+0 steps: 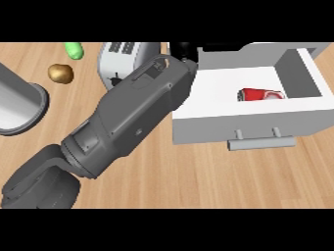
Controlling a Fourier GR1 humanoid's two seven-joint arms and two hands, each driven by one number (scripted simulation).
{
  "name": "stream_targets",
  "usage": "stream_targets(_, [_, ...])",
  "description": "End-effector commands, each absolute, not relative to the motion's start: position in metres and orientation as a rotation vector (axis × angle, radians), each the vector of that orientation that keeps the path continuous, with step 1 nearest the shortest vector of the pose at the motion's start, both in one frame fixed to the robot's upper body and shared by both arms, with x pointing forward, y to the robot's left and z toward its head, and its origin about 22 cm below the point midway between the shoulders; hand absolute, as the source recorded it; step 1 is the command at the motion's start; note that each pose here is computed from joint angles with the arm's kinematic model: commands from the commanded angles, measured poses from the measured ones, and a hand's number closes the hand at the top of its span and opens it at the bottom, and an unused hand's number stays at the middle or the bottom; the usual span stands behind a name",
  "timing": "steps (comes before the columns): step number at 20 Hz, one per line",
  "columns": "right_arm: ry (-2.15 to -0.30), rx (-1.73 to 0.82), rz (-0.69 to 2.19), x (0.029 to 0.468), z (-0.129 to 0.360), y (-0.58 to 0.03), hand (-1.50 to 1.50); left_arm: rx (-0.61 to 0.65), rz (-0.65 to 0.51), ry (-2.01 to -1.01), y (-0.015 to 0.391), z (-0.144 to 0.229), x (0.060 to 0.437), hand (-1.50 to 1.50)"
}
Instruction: Pick up the can, place it into the drawer and close the drawer
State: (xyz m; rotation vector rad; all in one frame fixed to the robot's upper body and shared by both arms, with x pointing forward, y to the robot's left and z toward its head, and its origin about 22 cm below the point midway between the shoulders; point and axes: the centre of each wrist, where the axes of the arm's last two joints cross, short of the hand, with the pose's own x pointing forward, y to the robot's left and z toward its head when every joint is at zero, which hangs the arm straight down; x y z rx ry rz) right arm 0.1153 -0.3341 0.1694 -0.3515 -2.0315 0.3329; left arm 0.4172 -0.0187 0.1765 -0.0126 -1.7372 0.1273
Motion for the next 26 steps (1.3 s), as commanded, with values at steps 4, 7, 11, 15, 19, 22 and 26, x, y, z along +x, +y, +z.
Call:
stream_targets(4, [-2.037, -0.536, 0.504, 0.138, 0.185, -0.294, -1.50, -0.027, 0.136, -1.737, -0.019, 0.178, 0.417, -1.50])
stream_targets(7, [-1.991, -0.573, 0.573, 0.165, 0.173, -0.284, -1.50, -0.063, 0.140, -1.724, -0.017, 0.173, 0.417, -1.50])
stream_targets(11, [-1.974, -0.652, 0.672, 0.198, 0.163, -0.269, -1.50, -0.048, 0.147, -1.719, -0.025, 0.185, 0.413, -1.50])
stream_targets(15, [-1.971, -0.717, 0.731, 0.235, 0.158, -0.252, -1.50, -0.046, 0.166, -1.697, -0.020, 0.198, 0.419, -1.50])
stream_targets(19, [-1.932, -0.788, 0.831, 0.261, 0.157, -0.235, -1.50, -0.003, 0.149, -1.713, -0.010, 0.192, 0.419, -1.50])
stream_targets(22, [-1.898, -0.823, 0.936, 0.283, 0.142, -0.218, -1.50, -0.014, 0.136, -1.691, 0.007, 0.195, 0.425, -1.50])
stream_targets(26, [-1.851, -0.871, 1.058, 0.317, 0.125, -0.213, -1.50, 0.007, 0.166, -1.702, 0.022, 0.203, 0.430, -1.50])
